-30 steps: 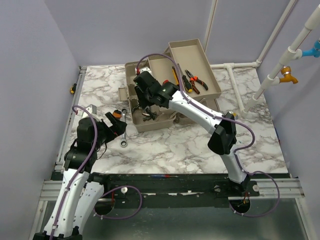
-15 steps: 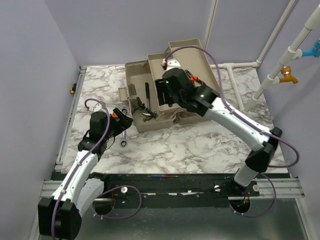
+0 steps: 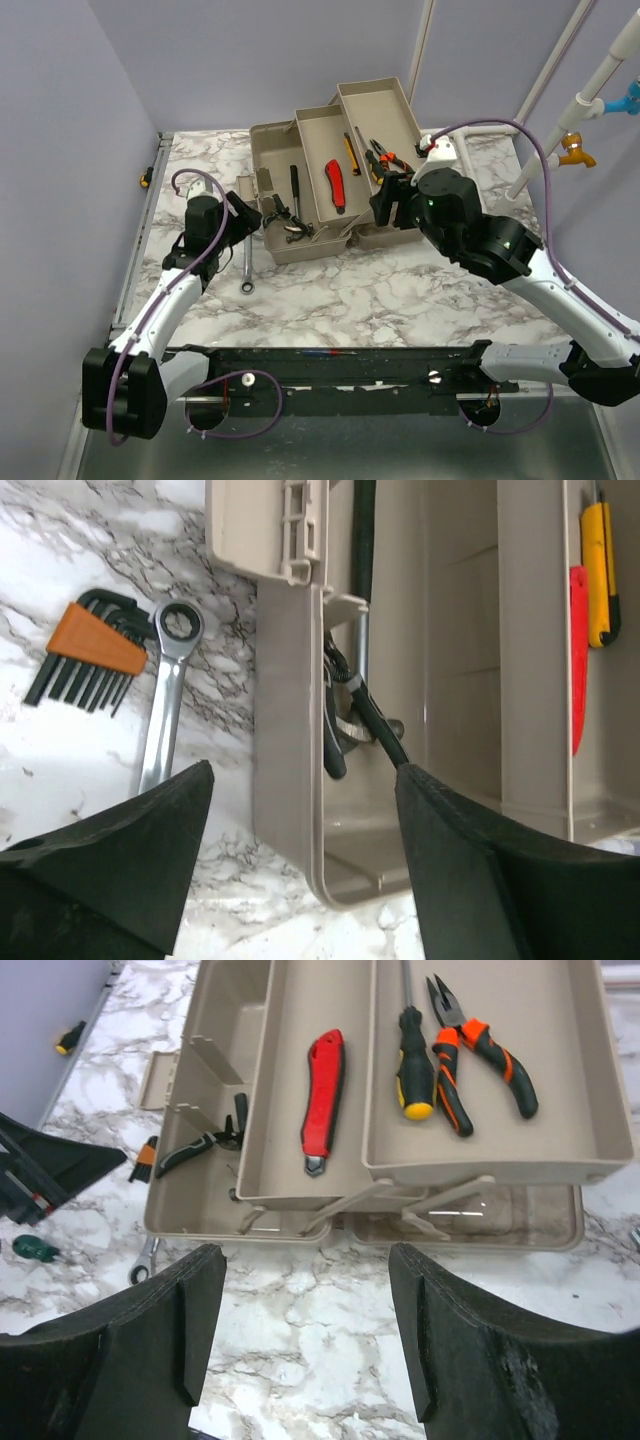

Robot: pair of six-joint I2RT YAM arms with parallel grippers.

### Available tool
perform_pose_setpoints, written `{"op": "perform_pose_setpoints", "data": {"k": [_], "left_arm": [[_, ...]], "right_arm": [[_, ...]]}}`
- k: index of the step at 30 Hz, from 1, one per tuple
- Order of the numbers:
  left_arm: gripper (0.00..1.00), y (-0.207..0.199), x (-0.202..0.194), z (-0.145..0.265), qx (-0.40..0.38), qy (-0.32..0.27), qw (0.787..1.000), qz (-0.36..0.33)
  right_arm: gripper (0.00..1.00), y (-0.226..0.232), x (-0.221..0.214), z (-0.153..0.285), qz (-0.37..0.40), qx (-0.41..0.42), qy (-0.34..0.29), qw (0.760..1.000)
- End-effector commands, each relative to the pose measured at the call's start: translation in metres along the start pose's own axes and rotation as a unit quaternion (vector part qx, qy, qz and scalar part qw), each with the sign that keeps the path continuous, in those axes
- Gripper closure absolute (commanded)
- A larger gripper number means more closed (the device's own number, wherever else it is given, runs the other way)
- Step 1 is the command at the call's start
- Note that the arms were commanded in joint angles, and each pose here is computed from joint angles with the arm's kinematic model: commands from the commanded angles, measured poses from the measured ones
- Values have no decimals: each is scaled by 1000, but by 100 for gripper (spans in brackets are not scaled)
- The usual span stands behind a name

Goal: Pack the tool kit

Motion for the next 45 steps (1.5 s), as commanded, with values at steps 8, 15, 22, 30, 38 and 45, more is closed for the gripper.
{"op": "perform_pose_setpoints", "data": {"k": [8,15,22,30,38,45], "left_arm": [[49,19,-23,-43,68,32,996,-42],[77,25,-42,-63,84,82,991,-61],[100,19,-37,-62,77,87,989,-86],[100,40,-18,-54,84,65,992,-68],[100,54,-11,-54,93,59,992,-55],[100,51,-12,-53,68,59,994,-53]], "right_arm": [[27,-43,-51,15,-32,-106,24,994],[25,-83,-95,33,-107,-207,9,972],[24,-91,-150,37,-144,-196,48,969],[25,-85,-187,10,-187,-190,89,960],[28,-136,-207,-33,-282,-154,132,938],[31,-178,-210,-54,-337,-136,134,922]]}}
Point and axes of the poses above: each gripper's point midway between its finger pads, its own z axis back along the fingers, its own y axis along the line the jaws close on, x = y × z, the point moved 6 cm from there along z, back along the fingers, and after that the axes turned 5 degrees about z, right-handed, at the moved point
